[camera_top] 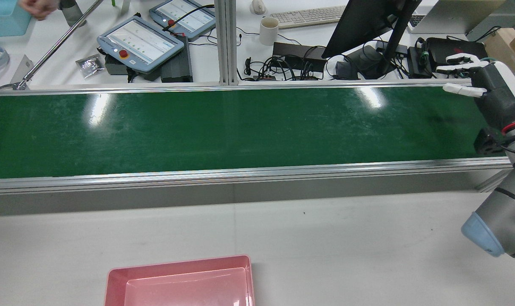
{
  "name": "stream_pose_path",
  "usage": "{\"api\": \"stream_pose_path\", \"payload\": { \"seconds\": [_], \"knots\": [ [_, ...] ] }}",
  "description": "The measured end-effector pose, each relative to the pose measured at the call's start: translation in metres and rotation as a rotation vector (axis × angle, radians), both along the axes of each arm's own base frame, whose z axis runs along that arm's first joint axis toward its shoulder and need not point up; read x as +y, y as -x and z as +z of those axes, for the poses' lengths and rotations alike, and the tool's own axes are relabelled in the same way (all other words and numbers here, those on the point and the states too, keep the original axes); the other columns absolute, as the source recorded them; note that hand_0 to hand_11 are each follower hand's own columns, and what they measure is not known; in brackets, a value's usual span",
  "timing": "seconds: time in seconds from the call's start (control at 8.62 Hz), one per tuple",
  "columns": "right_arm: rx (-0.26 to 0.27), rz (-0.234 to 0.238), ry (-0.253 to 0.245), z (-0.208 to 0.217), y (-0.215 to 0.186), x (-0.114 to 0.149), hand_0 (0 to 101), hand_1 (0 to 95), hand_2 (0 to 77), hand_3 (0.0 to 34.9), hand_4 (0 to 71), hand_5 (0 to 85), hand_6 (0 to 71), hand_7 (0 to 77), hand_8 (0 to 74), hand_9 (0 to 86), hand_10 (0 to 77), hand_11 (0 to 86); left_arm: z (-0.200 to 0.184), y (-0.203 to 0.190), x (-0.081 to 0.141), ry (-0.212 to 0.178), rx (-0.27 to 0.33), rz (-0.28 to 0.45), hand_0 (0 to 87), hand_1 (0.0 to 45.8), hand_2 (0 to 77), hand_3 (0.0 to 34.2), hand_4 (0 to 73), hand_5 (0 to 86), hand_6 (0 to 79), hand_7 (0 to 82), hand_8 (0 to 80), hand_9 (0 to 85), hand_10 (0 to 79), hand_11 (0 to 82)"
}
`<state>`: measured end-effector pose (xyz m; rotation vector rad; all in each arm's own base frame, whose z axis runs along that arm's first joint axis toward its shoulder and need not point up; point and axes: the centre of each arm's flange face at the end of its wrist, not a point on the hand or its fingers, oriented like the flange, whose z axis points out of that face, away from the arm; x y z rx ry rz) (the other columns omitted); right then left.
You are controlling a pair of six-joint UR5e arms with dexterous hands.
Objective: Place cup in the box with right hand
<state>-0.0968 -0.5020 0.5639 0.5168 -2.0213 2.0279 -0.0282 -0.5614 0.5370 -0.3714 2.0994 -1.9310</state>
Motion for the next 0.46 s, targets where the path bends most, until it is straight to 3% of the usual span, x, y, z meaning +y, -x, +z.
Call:
{"api": "stream_pose_path", "payload": {
  "seconds": [0.23,0.35,0.46],
  "knots": [
    [0.002,0.019,0.004,0.003,-0.001,0.013,42,1.1,6.5,0.8,51.3,1.1,7.6,41.5,12.5,21.8,0.5,1.1,0.0,0.0,0.0,0.001,0.0,0.0,0.0,0.5,0.5,0.0,0.0,0.0,0.0,0.0,0.0,0.0,0.0,0.0],
    [0.006,0.023,0.01,0.005,-0.001,0.019,41,1.1,4.9,2.5,51.3,1.1,6.0,32.7,13.6,20.7,0.5,1.1,0.0,0.0,0.0,0.001,0.0,0.0,0.0,0.5,0.5,0.0,0.0,0.0,0.0,0.0,0.0,0.0,0.0,0.0],
    [0.012,0.023,0.017,0.009,0.0,0.022,41,1.1,4.9,4.3,51.3,1.1,6.0,30.5,13.6,20.7,0.5,1.1,0.0,0.0,0.0,0.001,0.0,0.0,0.0,0.5,0.5,0.0,0.0,0.0,0.0,0.0,0.0,0.0,0.0,0.0]
  ]
}}
